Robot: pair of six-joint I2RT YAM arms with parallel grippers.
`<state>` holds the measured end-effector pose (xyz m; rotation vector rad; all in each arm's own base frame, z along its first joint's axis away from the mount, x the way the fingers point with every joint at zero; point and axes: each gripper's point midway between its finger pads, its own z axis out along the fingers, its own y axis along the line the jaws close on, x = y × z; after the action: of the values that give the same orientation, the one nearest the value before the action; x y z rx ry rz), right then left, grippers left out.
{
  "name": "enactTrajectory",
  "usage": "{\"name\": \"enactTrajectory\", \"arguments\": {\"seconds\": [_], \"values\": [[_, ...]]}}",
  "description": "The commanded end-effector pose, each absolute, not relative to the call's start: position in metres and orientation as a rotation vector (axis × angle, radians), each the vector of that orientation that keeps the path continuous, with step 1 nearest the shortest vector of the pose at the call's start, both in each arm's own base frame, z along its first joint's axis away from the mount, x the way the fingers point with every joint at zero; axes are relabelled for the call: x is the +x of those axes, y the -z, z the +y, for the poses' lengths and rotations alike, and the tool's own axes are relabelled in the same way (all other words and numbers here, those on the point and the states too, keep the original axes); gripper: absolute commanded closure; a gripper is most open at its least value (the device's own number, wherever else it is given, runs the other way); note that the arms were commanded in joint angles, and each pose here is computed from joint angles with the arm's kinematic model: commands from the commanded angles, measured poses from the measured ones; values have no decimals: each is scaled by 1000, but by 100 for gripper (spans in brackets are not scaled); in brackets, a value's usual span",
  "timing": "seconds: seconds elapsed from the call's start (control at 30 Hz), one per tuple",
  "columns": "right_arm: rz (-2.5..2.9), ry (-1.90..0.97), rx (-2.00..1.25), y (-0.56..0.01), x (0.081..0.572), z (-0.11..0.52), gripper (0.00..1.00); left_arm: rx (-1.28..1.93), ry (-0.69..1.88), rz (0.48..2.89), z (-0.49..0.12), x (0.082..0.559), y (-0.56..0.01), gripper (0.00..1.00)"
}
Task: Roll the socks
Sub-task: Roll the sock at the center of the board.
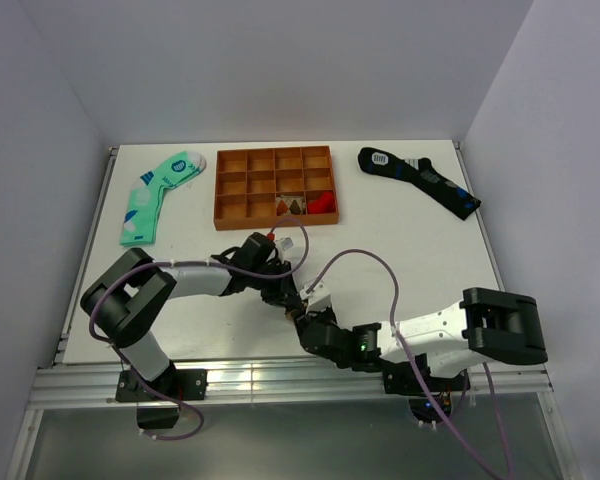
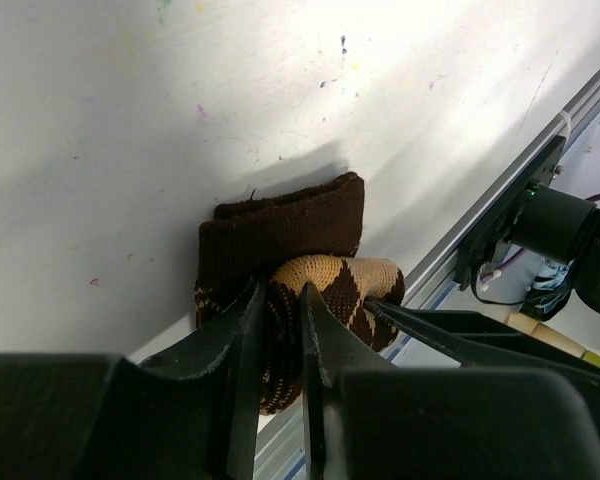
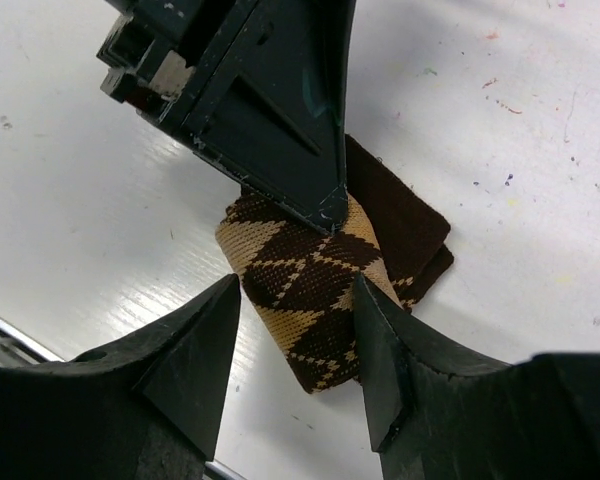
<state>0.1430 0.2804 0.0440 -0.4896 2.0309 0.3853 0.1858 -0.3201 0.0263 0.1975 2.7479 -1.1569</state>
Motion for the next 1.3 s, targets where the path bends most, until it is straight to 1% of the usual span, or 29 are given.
{"name": "enactTrajectory", "arguments": {"seconds": [0.0,0.13,0.67,0.9,0.97,1.07,1.2,1.27], "values": [[2076,-312,-529,-29,136,276,43,148,618,3062,-236,152,47,100],[2085,-299,-556,-26,134,281,43,146,633,3064,-237,156,44,100],[2130,-81,-751,1,133,296,41,107,702,3092,-235,171,38,100],[2146,7,-844,16,130,303,42,89,827,3090,-242,171,32,100],[2155,3,-864,19,128,307,43,79,855,3082,-242,171,30,100],[2169,-16,-888,26,124,313,52,77,919,3067,-245,170,25,100],[2186,-23,-902,30,123,318,58,80,992,3054,-250,168,20,100],[2199,-31,-906,29,124,319,63,85,1027,3041,-253,168,17,99]]}}
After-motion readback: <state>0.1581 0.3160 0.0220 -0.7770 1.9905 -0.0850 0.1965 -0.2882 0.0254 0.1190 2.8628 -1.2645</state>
